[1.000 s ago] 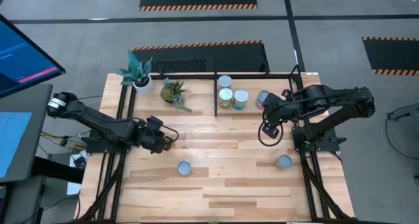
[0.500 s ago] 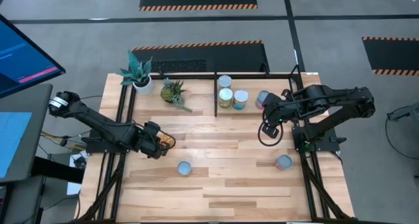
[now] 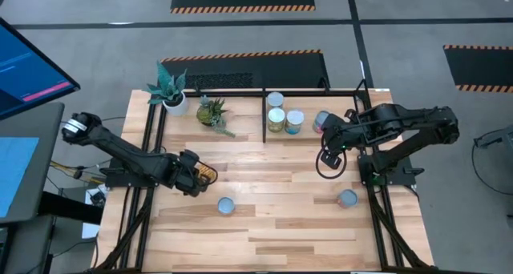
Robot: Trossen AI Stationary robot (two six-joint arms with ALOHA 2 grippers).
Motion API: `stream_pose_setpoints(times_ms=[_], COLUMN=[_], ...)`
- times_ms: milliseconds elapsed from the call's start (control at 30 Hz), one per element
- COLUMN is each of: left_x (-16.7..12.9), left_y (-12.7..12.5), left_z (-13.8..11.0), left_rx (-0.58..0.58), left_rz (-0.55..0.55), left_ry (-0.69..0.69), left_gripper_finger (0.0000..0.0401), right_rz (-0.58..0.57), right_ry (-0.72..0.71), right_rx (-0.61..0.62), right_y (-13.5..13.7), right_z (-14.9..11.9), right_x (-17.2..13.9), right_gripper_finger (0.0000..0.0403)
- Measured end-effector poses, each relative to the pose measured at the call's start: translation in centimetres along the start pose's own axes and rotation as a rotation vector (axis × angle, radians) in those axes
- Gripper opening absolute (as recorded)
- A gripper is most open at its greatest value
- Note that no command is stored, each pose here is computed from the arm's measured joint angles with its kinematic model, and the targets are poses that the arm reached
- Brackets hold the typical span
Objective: Pick and place cans onto a shelf
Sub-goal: Put the canned black beans on the shelf
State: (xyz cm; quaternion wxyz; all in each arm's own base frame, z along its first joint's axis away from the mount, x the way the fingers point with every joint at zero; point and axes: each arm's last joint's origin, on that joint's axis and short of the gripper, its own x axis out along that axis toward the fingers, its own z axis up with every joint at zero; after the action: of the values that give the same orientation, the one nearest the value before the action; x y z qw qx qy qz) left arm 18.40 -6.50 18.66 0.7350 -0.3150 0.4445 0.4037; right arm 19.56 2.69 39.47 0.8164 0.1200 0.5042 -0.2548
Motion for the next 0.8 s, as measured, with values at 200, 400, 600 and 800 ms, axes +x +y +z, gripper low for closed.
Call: stream_pose_setpoints(times_ms=[200,400,600,800], left_x=[0.5,0.3,-0.1,-0.8], left_y=[-0.6,0.0,0.0,-0.7], left_z=[-0.5,-1.0,-1.3,-0.7], left_rx=[0.01,0.016,-0.017,-0.019], left_rz=[0.015,0.033,0.031,0.005], left_ry=[0.007,0.073,0.073,-0.001], left_gripper_finger=[0.0,0.0,0.0,0.0], right_rz=[0.0,0.001,0.0,0.0], right_ry=[0.0,-0.001,0.0,0.0], right_rx=[0.002,0.002,0.0,-0.001], right_y=[0.0,0.0,0.0,0.0], right_z=[0.0,0.0,0.0,0.0], right_x=[0.0,0.0,0.0,0.0], right_gripper_finger=[0.0026,0.0024,0.0021,0.0026])
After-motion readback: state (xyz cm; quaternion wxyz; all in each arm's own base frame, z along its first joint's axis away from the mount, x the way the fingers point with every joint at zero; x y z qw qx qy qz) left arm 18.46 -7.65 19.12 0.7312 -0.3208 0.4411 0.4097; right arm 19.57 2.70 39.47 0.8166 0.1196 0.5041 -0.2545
